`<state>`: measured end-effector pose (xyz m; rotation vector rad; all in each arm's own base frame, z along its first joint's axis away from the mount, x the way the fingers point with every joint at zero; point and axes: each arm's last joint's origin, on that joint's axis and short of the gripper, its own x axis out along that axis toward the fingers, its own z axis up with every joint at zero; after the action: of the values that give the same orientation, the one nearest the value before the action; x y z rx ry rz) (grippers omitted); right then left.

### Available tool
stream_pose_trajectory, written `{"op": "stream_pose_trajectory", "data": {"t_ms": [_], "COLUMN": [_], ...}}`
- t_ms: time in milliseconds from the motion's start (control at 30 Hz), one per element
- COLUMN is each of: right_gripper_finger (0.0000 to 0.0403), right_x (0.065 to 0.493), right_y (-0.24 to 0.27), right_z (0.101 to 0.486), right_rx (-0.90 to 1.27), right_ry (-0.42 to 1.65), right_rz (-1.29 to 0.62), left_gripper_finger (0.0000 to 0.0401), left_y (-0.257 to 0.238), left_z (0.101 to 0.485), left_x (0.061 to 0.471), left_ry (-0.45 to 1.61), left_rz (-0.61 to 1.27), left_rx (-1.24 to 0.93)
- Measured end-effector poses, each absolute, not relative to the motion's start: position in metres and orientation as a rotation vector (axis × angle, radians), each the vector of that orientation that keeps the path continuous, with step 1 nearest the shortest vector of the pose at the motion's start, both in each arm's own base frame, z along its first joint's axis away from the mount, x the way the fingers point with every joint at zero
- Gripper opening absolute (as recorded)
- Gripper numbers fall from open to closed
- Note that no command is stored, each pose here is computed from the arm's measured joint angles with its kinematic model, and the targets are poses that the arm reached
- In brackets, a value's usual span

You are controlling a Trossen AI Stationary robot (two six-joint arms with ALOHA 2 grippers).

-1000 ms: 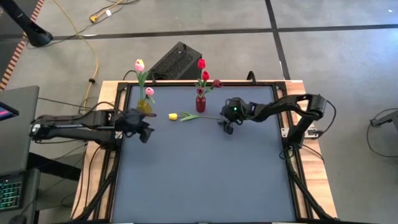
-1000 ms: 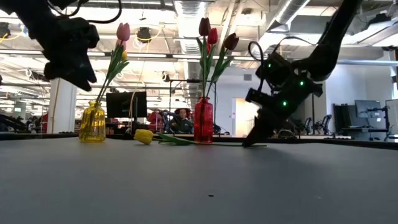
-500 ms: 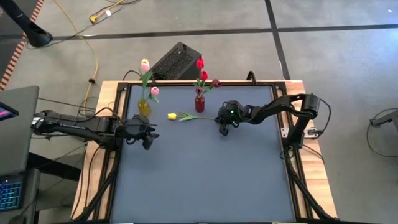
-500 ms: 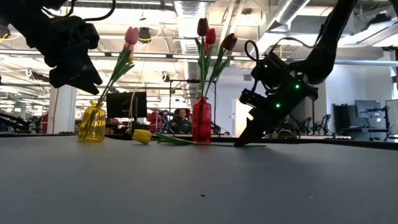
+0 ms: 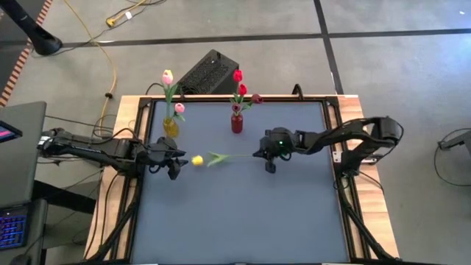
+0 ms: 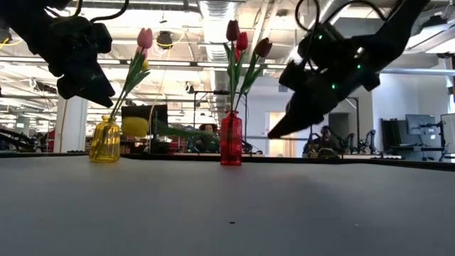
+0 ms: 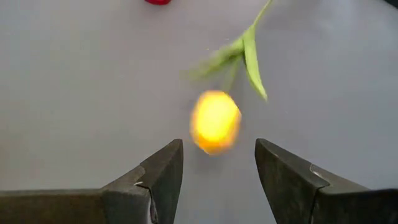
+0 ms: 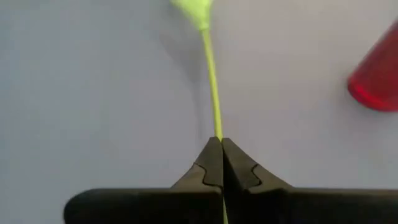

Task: Sort flowers into vase by color
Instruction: Put the yellow flower into the yellow flower vase

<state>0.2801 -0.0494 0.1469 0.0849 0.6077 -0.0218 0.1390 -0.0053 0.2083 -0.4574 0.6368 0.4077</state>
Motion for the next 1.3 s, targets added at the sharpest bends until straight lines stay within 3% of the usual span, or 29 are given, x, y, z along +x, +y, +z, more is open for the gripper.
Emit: {"op": "stream_pose_trajectory", "data": {"t_ms": [367,567,800,967,1100,1300], "right_gripper_finger": [0.0016,0.0016,0.0016,0.0016,0.0016,0.0016], "right_x": [0.282,0.269,0.26,0.256,0.258,0.263], "right_y": [-0.018,-0.006,0.034,0.051,0.047,0.01], "right_z": [0.174,0.177,0.188,0.189,0.186,0.159], "right_rx": [0.084,0.146,-0.037,-0.102,-0.063,0.08], "right_ry": [0.298,0.098,-0.09,-0.12,-0.072,0.237], "right_rz": [0.172,0.291,0.647,0.732,0.642,0.164], "left_gripper_finger": [0.0187,0.0187,0.0187,0.0187,0.0187,0.0187], "left_y": [-0.015,-0.025,-0.033,-0.036,-0.037,-0.038], "left_z": [0.208,0.208,0.208,0.206,0.206,0.208], "left_x": [0.138,0.137,0.143,0.15,0.156,0.17], "left_ry": [0.666,0.608,0.556,0.55,0.537,0.51], "left_rz": [0.306,0.397,0.434,0.417,0.412,0.349], "left_rx": [-0.393,-0.334,-0.287,-0.258,-0.195,-0.027]}}
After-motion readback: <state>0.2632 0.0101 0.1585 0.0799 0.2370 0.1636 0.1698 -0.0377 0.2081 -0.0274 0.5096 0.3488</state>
